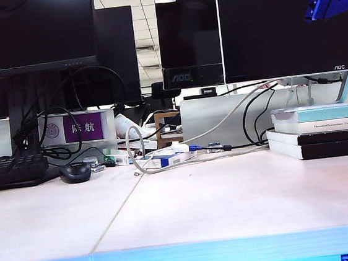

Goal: Wipe the table from left to right using the rag.

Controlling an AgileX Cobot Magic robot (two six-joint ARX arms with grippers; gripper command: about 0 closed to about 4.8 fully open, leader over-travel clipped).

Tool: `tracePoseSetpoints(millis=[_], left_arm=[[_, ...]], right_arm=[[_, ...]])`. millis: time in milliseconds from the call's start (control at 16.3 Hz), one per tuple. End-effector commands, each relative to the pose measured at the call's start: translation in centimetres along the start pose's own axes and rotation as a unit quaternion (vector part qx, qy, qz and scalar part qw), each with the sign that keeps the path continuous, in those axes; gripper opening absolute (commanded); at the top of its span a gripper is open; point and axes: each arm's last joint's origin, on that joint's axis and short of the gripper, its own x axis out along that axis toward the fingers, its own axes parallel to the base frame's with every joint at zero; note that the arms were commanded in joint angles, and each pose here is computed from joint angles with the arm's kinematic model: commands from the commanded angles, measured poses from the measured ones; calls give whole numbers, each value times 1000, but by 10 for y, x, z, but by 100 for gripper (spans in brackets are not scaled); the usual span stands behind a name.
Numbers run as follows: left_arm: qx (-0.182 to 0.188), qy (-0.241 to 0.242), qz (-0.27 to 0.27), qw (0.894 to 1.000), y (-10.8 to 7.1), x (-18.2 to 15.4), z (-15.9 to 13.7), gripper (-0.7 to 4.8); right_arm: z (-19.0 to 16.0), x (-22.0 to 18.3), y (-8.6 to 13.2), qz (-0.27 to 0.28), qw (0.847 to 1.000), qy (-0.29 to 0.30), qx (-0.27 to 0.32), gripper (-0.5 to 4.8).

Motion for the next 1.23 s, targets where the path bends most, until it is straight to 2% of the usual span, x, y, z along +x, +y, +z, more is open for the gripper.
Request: tracePoseSetpoints(millis=[61,307,368,430,491,614,675,737,798,860,982,1228], left_arm=[[11,-6,-8,1000,-7,-4,4,449],[11,-6,-8,1000,-7,-4,4,449],[11,-6,-8,1000,-7,-4,4,449],[11,-6,-8,1000,-7,-4,4,449],[11,-6,-8,1000,-7,-4,4,449],[11,-6,-8,1000,-7,-4,4,449],[11,-6,-8,1000,-7,-4,4,449],[13,-7,-7,1000,-6,-4,4,449],[13,-8,-6,1000,-5,-6,5,449],[12,-10,-4,1000,-3,-8,6,449],[15,-26,3,1000,3,-21,13,450],[27,-54,7,998,2,-42,26,460]], right_arm=[[-15,15,1,27,999,-23,35,261],[-30,31,-7,32,999,-16,36,258],[-30,34,-8,37,999,-11,35,234],[-28,41,-9,67,997,-13,38,206],[-26,49,-7,95,994,-19,41,206],[-28,59,-3,103,994,-10,38,193],[-29,63,-2,102,994,-6,37,151],[-30,68,0,102,994,-2,36,55],[-30,72,2,101,994,0,36,15],[-29,75,3,99,994,6,34,-1],[-29,80,3,76,996,27,48,-1],[-38,79,2,62,995,73,43,-1]])
